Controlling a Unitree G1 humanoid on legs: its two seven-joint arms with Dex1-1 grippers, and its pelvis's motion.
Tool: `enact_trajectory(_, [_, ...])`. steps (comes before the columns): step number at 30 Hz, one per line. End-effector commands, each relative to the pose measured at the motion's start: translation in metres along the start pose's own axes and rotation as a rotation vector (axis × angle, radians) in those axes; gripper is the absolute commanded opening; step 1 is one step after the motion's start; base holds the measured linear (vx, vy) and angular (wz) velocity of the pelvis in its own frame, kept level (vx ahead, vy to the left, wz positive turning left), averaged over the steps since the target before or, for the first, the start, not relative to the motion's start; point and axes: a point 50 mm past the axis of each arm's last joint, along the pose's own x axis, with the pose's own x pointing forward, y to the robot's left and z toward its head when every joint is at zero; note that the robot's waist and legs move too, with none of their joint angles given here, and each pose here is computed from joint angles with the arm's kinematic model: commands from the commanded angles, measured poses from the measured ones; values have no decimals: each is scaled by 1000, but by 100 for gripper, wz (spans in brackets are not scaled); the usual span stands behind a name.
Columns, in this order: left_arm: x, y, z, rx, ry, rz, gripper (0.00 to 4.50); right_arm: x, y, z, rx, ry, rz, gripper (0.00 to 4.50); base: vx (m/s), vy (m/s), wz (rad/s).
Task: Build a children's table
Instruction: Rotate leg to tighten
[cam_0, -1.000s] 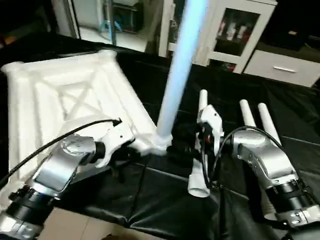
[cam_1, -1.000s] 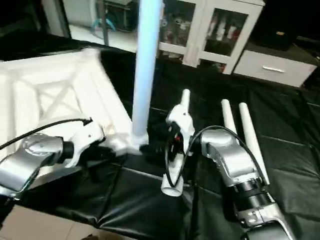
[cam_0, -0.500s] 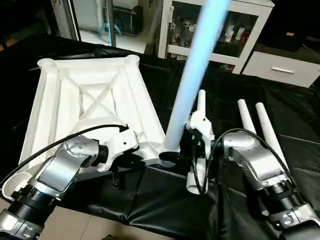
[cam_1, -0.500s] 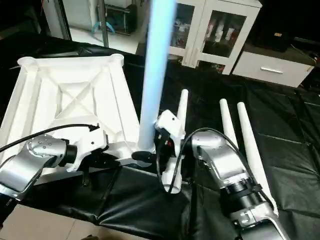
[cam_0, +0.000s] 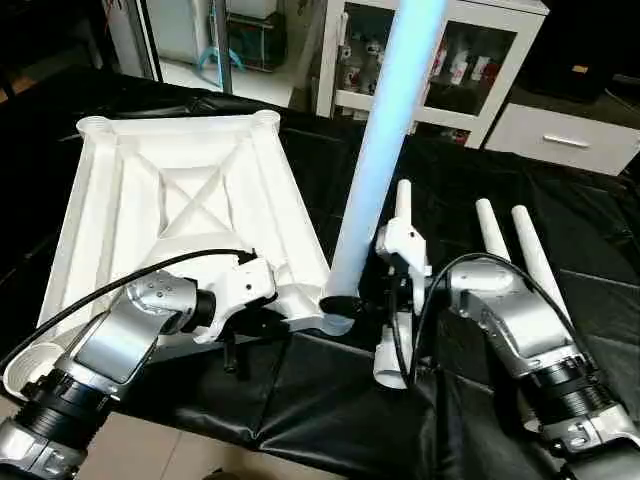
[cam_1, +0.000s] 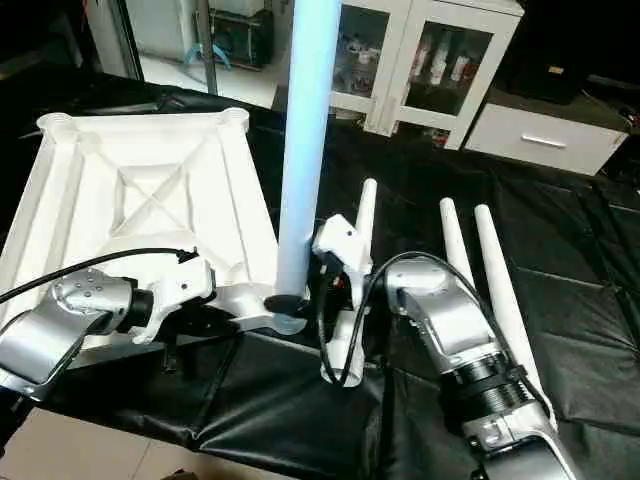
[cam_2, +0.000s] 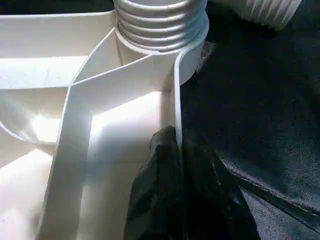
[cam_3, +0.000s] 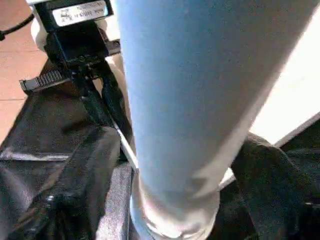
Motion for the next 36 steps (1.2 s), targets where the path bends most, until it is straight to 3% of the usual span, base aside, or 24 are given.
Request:
enact_trajectory(1, [-3,3,11,48,-30,-2,0,-6,-2,3,-13,-19,-8,327,0,0,0])
enact_trajectory(16, [-2,4,12,53,-33,-8,0,-5,0,-4,4,-12,24,204,0,0,0])
enact_trajectory(26, [-2,3,11,46,-34,-13,0,-2,2,-10,37,-18,18,189,0,0,0])
enact_trajectory(34, [4,16,9,-76,-87,143,0,20,-10,-33,179,-6,-244,188,0,0,0])
enact_trajectory(36, [11,25,11,-128,-97,239,0,38,-12,-39,238,14,-346,188,0,0,0])
